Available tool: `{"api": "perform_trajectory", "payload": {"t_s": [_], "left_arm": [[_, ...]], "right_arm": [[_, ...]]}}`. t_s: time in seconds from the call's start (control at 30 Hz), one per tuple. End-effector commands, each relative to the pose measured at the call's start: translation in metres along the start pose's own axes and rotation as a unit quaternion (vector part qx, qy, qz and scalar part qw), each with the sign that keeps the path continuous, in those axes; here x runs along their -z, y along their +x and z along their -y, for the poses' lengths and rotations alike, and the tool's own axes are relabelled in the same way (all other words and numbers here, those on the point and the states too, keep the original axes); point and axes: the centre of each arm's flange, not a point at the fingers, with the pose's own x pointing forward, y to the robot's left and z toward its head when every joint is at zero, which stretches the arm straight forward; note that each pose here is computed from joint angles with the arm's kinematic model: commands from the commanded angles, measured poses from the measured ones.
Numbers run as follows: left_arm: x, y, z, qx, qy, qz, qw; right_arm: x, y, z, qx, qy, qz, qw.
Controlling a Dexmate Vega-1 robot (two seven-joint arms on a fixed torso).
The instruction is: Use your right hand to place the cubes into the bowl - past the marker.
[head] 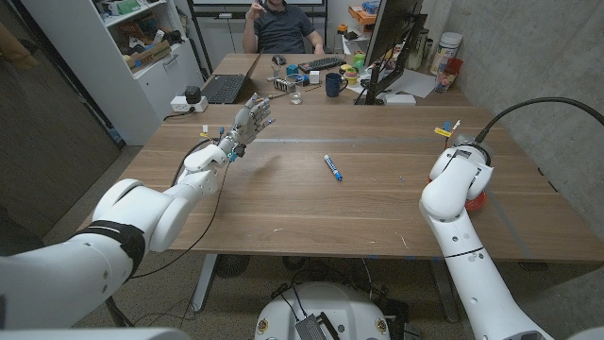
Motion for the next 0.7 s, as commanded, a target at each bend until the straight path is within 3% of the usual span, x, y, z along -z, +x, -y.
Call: {"api": "perform_trajectory", "payload": {"t_s": [0.03,0.37,0.53,0.7], "left_arm": [[-0.0021,0.0008,-0.0024,-0.003,0.001,-0.001,1.0],[-0.0027,-0.001,-0.002,-0.001,0.002,0.005,1.0],[-0.0034,-0.0022,-0.002,0.0,0.002,0.01,1.0],[-0.0041,-0.0028,-0.0021,0.001,0.004,0.012,1.0]], "right_arm": [[-0.0052,0.0053,-0.0068,-0.022,-0.007,0.003,0.9997],[-0.0067,0.0068,-0.0078,-0.044,-0.013,-0.001,0.9989],[-0.007,0.0112,-0.0077,-0.083,-0.017,-0.008,0.9963],[-0.0067,0.0108,-0.0072,-0.076,-0.014,-0.005,0.997]]}}
